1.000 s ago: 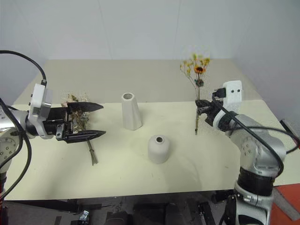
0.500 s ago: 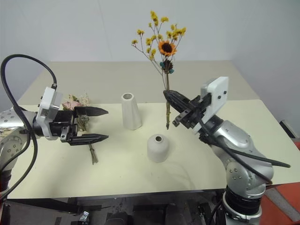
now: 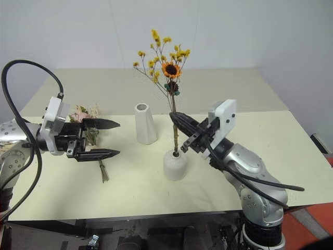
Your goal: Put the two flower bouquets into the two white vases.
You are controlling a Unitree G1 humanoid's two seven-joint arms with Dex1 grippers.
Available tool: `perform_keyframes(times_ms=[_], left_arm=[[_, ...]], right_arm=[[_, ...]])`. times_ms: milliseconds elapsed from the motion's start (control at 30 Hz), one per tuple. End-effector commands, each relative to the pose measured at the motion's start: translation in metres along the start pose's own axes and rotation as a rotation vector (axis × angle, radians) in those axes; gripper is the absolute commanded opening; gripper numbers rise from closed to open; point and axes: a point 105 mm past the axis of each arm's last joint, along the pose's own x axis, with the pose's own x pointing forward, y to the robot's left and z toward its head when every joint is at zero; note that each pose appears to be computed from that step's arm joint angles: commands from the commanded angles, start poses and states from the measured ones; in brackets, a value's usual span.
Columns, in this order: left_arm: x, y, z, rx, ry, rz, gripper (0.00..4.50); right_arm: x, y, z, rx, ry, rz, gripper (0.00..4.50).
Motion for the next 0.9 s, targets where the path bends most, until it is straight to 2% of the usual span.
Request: perform_keyframes(times_ms=[33, 667, 900], left_arm=[[-0.004, 0.002, 0.011, 0.055, 0.002, 0.011, 4.5], [-0.006, 0.003, 0.013, 0.061, 0.014, 0.018, 4.5], [-0.006, 0.003, 0.014, 0.062, 0.017, 0.016, 4.5]], right_arm=[[-0.001, 0.002, 0.006, -0.021, -0.041, 0.011, 0.05], [-0.003, 0.0, -0.02, 0.023, 0.004, -0.008, 0.05], [-0.004, -0.004, -0.008, 0.042, -0.036, -0.02, 0.05]])
